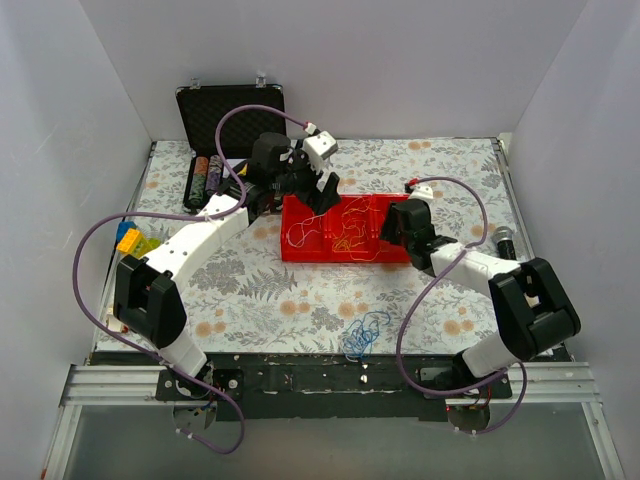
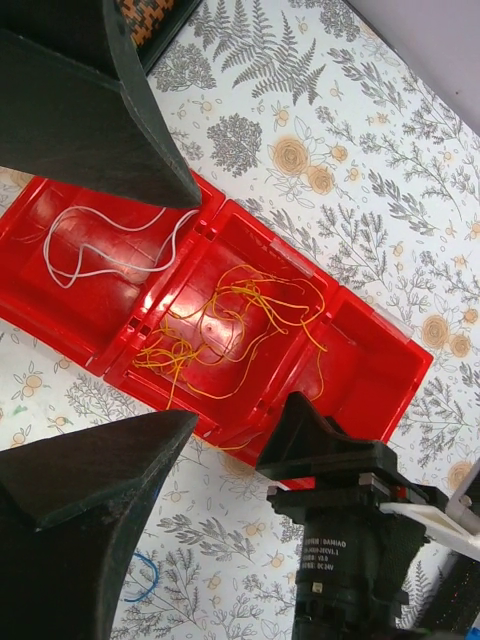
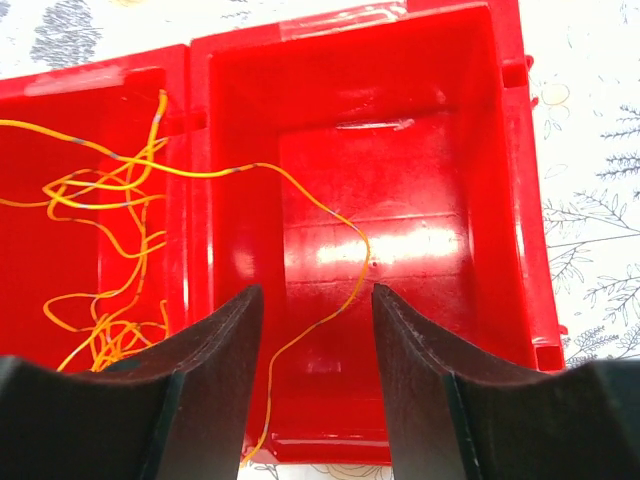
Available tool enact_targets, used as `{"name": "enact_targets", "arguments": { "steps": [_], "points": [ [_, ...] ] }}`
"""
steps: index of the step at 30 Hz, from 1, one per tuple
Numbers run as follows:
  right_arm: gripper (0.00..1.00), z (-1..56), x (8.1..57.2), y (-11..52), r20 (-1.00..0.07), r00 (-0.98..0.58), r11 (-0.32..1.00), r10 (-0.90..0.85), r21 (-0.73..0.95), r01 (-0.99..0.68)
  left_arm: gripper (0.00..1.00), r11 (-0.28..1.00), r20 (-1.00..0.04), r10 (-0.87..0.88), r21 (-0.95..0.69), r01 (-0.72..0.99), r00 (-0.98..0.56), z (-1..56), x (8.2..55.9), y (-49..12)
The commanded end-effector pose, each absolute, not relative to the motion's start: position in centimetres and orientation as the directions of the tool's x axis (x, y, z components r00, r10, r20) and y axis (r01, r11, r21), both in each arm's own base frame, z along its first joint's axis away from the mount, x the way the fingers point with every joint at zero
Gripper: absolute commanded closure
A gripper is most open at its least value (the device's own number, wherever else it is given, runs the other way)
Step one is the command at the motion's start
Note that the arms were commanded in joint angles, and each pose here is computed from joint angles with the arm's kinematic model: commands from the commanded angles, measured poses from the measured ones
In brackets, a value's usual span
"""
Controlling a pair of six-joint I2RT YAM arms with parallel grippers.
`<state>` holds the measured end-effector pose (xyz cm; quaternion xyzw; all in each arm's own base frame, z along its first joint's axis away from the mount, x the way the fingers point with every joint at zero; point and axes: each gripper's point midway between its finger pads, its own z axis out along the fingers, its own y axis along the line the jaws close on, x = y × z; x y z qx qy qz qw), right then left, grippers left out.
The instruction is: Untangle the cables
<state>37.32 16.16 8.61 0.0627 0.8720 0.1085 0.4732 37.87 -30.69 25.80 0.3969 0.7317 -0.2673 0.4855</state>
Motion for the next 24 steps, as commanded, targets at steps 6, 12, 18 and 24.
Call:
{"name": "enact_targets", "arguments": {
  "steps": [6,12,18,24],
  "points": [
    [0.47,6.9,38.9,15.1,-0.798,-0.564,0.977,0.214,0.184,0.109,0.18,0.525,-0.947,0.282,0.020,0.851,-0.152,28.8,37.4,-30.5],
    [0.53,5.7,39.9,15.1,-0.796,-0.573,0.981,0.196,0.151,0.125,0.18,0.524,-0.947,0.280,0.012,0.851,-0.159,28.7,37.4,-30.6],
    [0.74,5.6,40.1,15.0,-0.805,-0.559,0.980,0.199,0.150,0.133,0.18,0.523,-0.946,0.281,0.010,0.852,-0.162,28.5,37.4,-30.7],
    [0.99,8.1,39.8,14.4,-0.850,-0.482,0.977,0.214,0.177,0.122,0.19,0.521,-0.945,0.279,0.001,0.853,-0.169,28.3,37.3,-30.7]
  ]
}}
